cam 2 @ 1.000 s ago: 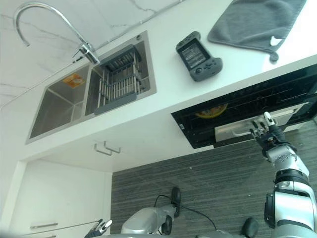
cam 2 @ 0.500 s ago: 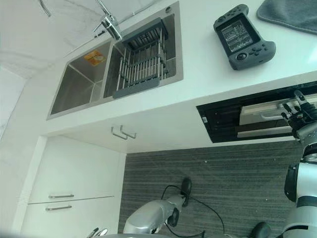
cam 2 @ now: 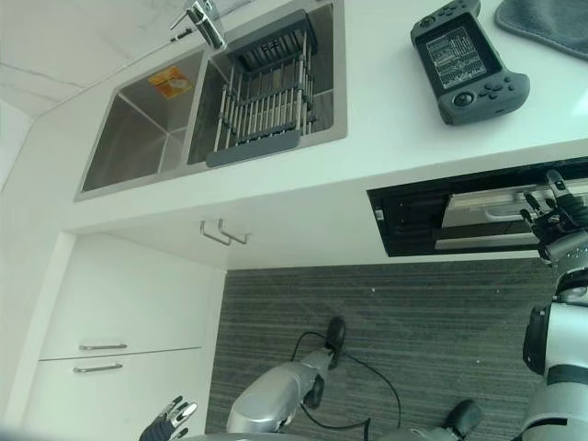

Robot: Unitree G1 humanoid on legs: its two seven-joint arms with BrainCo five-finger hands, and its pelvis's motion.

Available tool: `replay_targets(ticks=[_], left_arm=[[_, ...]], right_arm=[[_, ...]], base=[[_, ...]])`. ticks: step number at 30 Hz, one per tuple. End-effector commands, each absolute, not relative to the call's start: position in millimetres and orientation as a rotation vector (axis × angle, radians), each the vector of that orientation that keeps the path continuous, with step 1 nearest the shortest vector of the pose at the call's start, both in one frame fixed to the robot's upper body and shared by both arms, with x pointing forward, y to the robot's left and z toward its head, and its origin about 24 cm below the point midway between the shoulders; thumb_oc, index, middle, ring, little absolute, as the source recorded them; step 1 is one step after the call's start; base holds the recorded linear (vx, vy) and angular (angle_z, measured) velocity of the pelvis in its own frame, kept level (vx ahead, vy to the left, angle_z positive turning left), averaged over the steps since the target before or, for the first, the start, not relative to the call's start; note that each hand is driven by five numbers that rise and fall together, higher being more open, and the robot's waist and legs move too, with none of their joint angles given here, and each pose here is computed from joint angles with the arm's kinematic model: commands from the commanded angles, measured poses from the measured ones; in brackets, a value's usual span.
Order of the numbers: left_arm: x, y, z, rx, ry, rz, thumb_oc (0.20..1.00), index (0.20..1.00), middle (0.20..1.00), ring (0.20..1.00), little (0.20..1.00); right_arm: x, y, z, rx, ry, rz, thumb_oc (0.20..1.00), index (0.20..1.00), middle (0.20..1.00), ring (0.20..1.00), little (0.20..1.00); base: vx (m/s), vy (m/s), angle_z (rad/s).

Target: Place the dishes in the dishwasher.

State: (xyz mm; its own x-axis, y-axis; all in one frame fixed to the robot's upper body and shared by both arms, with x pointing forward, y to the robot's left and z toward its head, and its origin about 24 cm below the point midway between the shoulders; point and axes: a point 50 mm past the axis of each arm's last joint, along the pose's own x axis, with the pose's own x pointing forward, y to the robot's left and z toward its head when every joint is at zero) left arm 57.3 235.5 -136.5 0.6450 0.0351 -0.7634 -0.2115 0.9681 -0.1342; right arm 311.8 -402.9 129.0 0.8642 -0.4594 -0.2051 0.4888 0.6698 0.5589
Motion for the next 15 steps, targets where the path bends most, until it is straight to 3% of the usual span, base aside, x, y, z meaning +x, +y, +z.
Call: replay_targets(ticks=[1, 8, 15], left_arm=[[84, 265, -122, -0.130, 0.767, 0.184, 1.000, 1.000, 1.000, 1.000, 1.000], [103, 267, -112, -0.157, 0.659, 0.236, 1.000, 1.000, 1.000, 1.000, 1.000], [125, 276, -98, -0.155, 0.555, 0.277, 1.000, 1.000, 1.000, 1.000, 1.000]], right_arm=[[355, -342, 189, 0.718, -0.220, -0.152, 1.000, 1.000, 1.000, 1.000, 1.000], [346, -265, 141, 0.746, -0.197, -0.058, 1.000, 1.000, 1.000, 1.000, 1.000], [327, -244, 97, 0.733, -0.107, -0.082, 1.000, 1.000, 1.000, 1.000, 1.000]], base=[[-0.10, -0.157, -0.09], [-0.12, -0.097, -0.16], [-0.12, -0.112, -0.06]])
